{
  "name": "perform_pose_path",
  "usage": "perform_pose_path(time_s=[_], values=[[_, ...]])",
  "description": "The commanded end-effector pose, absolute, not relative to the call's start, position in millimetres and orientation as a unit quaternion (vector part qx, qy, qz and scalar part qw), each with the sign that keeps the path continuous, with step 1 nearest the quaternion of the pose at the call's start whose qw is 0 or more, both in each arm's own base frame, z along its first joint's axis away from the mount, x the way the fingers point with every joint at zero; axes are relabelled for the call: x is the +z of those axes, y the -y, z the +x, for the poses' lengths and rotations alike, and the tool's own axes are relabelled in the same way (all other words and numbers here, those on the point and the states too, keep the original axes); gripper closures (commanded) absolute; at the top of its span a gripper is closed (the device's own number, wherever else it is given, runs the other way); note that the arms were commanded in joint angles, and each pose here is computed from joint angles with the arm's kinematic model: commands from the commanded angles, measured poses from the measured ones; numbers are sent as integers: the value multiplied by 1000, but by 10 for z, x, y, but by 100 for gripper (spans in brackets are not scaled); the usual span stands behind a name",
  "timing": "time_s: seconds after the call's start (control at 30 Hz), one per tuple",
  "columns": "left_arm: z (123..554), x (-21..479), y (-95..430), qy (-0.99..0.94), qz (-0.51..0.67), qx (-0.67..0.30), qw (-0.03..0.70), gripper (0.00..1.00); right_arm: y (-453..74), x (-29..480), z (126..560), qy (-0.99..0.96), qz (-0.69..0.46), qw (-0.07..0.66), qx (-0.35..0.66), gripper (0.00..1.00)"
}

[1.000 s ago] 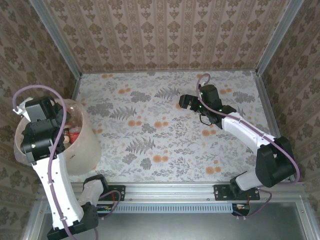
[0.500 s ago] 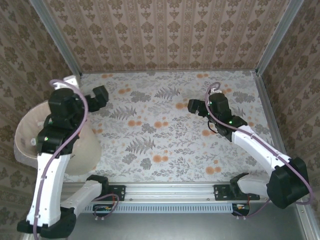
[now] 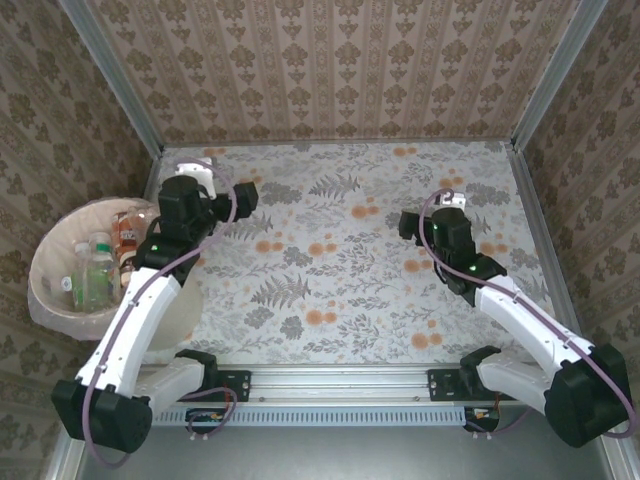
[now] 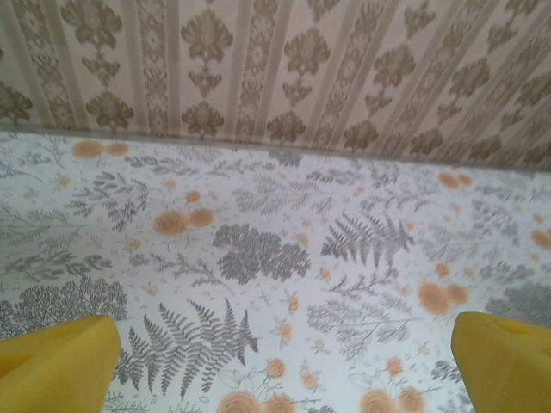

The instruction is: Put the plastic bottles in the bin

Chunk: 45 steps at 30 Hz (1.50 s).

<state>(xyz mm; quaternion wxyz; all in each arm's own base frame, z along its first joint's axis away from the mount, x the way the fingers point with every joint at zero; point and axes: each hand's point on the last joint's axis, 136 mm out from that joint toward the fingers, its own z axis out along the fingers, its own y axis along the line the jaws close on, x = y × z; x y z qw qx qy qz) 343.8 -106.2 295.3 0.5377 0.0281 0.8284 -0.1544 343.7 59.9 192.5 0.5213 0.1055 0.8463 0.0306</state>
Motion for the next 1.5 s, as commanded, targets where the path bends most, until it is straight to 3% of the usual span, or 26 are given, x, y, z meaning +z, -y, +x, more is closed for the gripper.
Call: perform_pose_path(time_s=[0.0,0.37,0.57,0.7,0.9,1.17,1.23,1.47], values=[[3527,2916,1101,-812,65,-133,564,0,-366,1985,3448,-827,117,549,-23,0],[3628,1949,747,-830,105,-42,547,0,211,1415,3488,-835,96,526,-126,0],[3617,1480,327,-848,58,-10,527,0,329,1127,3561,-848,93,516,-73,0],[3653,1260,212,-846,49,-18,531,0,298,1234,3670,-822,80,563,-38,0],[3811,1107,251,-844,76,-21,530,0,139,1332,3809,-791,43,611,3,0],[3900,971,324,-807,116,-38,578,0,64,1088,3842,-791,26,611,16,0],[3866,1002,252,-793,98,-27,600,0,49,1054,3844,-788,23,615,14,0],[3977,962,-53,-818,13,65,571,0,133,996,3997,-813,47,580,-33,0]])
